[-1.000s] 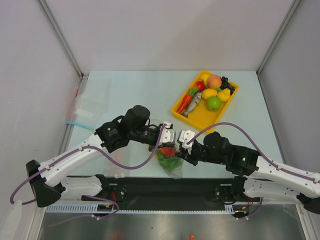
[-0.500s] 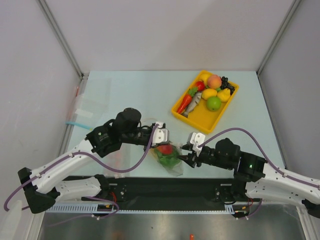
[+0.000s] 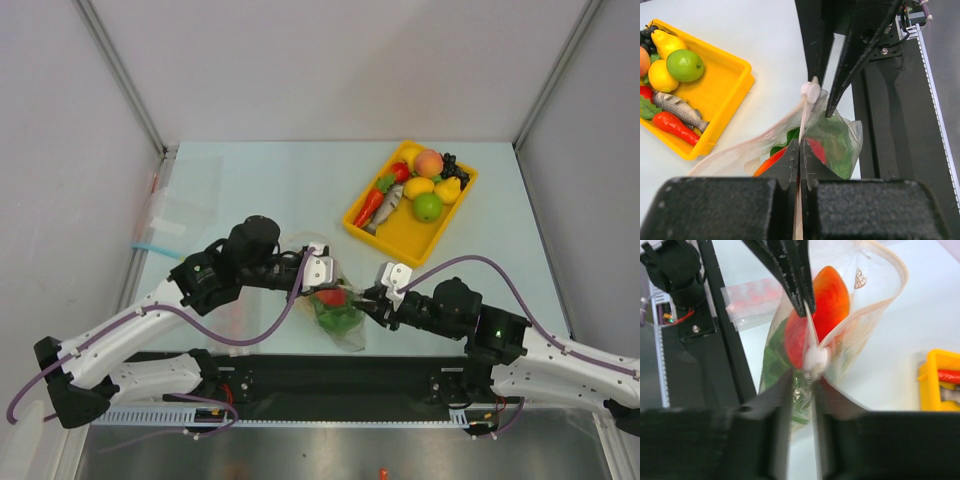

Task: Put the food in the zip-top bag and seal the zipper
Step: Zip the zipper food storage bag.

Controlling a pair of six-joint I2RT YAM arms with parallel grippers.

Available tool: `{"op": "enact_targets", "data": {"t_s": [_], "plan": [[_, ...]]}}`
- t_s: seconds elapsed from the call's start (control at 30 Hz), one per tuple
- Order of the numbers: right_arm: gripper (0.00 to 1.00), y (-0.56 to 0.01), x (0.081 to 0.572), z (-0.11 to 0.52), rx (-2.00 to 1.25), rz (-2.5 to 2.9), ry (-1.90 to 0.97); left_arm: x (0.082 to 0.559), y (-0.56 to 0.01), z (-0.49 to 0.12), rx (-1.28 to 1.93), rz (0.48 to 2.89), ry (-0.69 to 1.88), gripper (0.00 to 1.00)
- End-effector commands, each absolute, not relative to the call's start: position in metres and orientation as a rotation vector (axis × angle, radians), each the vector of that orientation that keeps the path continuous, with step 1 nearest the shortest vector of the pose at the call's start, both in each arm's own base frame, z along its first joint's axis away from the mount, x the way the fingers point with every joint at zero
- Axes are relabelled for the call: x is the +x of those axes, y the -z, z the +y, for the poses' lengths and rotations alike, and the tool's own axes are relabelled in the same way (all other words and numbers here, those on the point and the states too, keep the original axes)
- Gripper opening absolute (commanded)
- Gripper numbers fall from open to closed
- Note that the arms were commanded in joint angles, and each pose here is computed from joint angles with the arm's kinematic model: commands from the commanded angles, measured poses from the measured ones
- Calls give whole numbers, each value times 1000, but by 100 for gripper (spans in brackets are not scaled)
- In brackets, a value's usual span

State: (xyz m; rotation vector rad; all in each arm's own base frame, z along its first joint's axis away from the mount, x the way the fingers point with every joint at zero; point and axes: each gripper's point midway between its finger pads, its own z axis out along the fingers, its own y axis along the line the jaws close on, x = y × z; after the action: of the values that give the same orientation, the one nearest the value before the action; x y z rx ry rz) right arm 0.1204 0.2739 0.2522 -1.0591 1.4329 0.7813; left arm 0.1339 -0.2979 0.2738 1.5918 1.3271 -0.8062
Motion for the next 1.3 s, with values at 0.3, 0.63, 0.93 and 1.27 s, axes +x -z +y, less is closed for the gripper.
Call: {"op": "enact_targets", "data": {"t_s": [0.3, 0.63, 0.93, 1.27], "plan": [[0, -270, 119, 278, -1036, 1370, -824, 121, -298, -297, 1574, 1176, 852, 53], [0, -264, 98, 292, -1207, 1321, -880, 96, -298, -301, 1654, 1087, 996, 77], [0, -267, 101, 297, -1205, 1326, -864, 102, -285, -310, 1680, 1161, 1021, 66], [0, -268, 100, 300, -1209, 1324, -862, 106, -281, -317, 1689, 1189, 1038, 58]]}}
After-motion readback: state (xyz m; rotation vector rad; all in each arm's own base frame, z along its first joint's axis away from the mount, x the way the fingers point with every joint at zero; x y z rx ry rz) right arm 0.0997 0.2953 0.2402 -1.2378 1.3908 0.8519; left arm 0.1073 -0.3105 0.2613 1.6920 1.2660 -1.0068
